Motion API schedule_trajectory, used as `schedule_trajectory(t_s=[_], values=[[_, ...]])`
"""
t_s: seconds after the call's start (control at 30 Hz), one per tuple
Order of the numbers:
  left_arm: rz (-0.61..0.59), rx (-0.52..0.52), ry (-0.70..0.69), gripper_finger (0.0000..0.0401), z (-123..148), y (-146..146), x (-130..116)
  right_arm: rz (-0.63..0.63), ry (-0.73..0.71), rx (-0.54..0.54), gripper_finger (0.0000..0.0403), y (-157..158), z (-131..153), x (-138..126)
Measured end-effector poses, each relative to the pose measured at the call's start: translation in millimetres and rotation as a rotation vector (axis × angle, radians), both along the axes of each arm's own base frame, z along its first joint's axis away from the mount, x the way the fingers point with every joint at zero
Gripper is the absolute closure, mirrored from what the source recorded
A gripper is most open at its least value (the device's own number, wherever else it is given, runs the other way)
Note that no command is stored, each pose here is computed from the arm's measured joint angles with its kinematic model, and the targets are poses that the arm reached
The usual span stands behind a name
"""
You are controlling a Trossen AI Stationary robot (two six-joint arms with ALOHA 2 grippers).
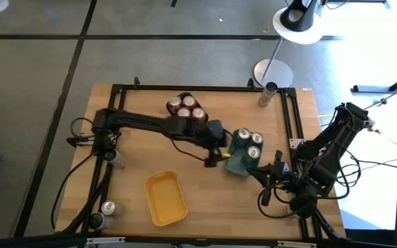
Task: Sort soda cans
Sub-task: Put the blue soda can into the green bin
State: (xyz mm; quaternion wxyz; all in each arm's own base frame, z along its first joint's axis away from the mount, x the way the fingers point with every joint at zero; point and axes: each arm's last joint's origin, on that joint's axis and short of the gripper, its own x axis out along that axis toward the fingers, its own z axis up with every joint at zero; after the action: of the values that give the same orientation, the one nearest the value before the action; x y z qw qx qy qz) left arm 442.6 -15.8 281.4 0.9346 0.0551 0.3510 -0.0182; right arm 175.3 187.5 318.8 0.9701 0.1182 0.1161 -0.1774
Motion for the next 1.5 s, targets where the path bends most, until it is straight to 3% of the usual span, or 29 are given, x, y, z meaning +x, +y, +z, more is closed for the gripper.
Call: schedule_trajectory(t_s=[0.3,0.5,0.67,0.9,1.03,1.17,1.37,1.5], values=[[0.157,0.007,0.308,0.0100,58,5,-93,-0.005,0.015,-0.029,0.0391,-1,-2,-1],[0.205,-0.062,0.358,0.0100,92,-13,-146,-0.005,0.028,-0.046,0.0391,-2,-3,-2],[0.136,-0.094,0.361,0.0100,108,-48,-180,-0.005,0.028,-0.045,0.0391,-2,-3,-2],[0.150,-0.162,0.422,0.0100,104,-115,-210,-0.005,0.028,-0.045,0.0391,-2,-3,-2],[0.234,-0.258,0.451,0.0100,99,-149,-228,0.001,0.031,-0.041,0.0391,-2,-3,-2],[0.387,-0.350,0.500,0.0100,92,-176,-249,0.007,0.038,-0.040,0.0391,-1,-4,-1],[0.673,-0.388,0.629,0.0100,76,-206,-284,0.014,0.064,-0.063,0.0391,5,-13,4],[0.767,-0.432,0.650,0.0100,70,-217,-298,0.001,0.070,-0.092,0.0391,9,-19,7]])
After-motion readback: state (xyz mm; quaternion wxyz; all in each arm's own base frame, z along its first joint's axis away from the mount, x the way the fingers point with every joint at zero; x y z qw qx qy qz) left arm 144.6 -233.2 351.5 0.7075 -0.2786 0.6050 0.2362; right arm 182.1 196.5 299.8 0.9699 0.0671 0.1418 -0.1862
